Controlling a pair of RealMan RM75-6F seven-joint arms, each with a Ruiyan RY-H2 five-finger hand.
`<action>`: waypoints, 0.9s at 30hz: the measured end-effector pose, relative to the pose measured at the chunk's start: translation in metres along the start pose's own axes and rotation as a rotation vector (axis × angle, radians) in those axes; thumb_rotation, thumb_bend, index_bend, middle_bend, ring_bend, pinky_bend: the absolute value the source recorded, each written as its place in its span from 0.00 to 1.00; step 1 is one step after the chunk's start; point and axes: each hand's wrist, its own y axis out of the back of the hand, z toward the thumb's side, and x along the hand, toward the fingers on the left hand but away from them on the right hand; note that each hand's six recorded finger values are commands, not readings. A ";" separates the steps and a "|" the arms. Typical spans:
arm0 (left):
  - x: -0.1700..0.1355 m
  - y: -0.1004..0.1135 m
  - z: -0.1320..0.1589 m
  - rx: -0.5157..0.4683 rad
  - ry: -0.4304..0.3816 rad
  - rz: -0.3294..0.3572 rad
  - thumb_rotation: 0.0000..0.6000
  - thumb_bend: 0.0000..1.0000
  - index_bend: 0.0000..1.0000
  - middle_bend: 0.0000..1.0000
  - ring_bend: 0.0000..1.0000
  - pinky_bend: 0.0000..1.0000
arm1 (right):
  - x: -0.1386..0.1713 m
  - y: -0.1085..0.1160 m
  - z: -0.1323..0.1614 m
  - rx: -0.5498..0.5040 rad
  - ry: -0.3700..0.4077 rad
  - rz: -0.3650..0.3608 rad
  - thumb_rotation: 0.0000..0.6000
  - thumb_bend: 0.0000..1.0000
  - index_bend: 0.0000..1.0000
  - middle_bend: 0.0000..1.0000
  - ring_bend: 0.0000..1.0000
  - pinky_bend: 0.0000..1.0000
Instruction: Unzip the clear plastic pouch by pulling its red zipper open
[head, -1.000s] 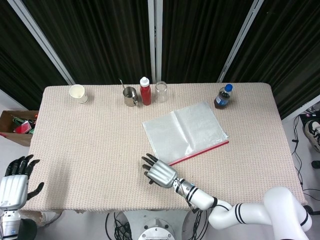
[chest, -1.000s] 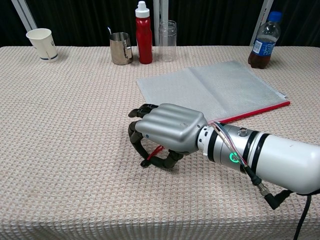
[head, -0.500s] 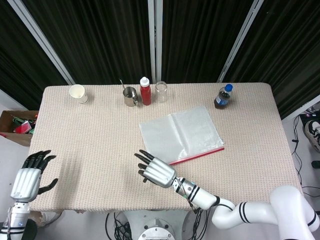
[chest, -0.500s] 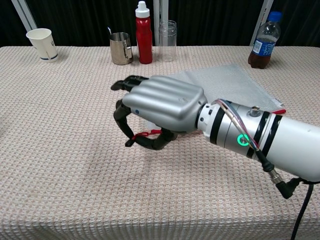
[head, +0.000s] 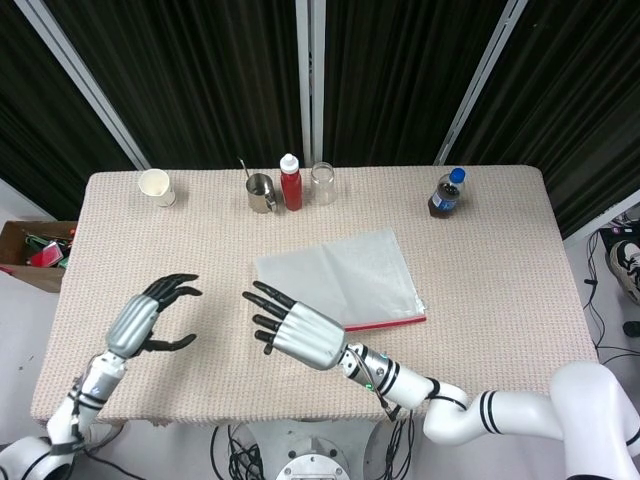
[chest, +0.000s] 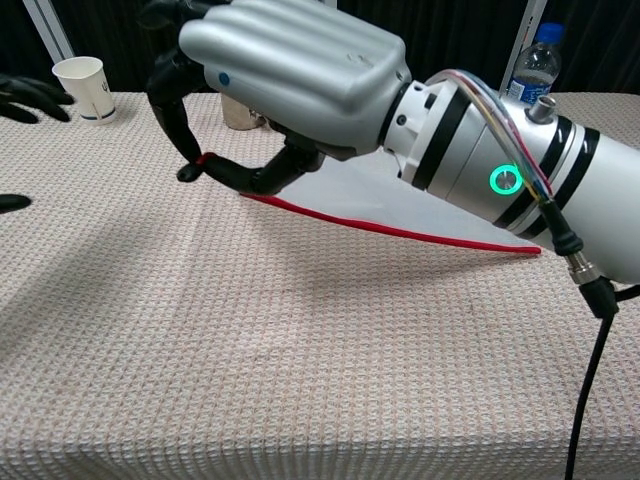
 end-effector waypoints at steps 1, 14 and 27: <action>0.010 -0.005 0.003 -0.013 -0.024 -0.016 1.00 0.20 0.28 0.13 0.11 0.15 | -0.003 0.002 0.000 0.003 0.004 -0.008 1.00 0.50 0.85 0.36 0.06 0.04; 0.056 -0.043 0.034 -0.057 -0.159 -0.105 1.00 0.21 0.30 0.13 0.11 0.15 | -0.021 0.011 0.006 0.006 0.032 -0.050 1.00 0.51 0.85 0.36 0.06 0.03; 0.073 -0.062 0.054 -0.114 -0.209 -0.143 1.00 0.23 0.38 0.13 0.11 0.15 | -0.021 0.017 0.005 -0.014 0.023 -0.076 1.00 0.51 0.85 0.36 0.06 0.03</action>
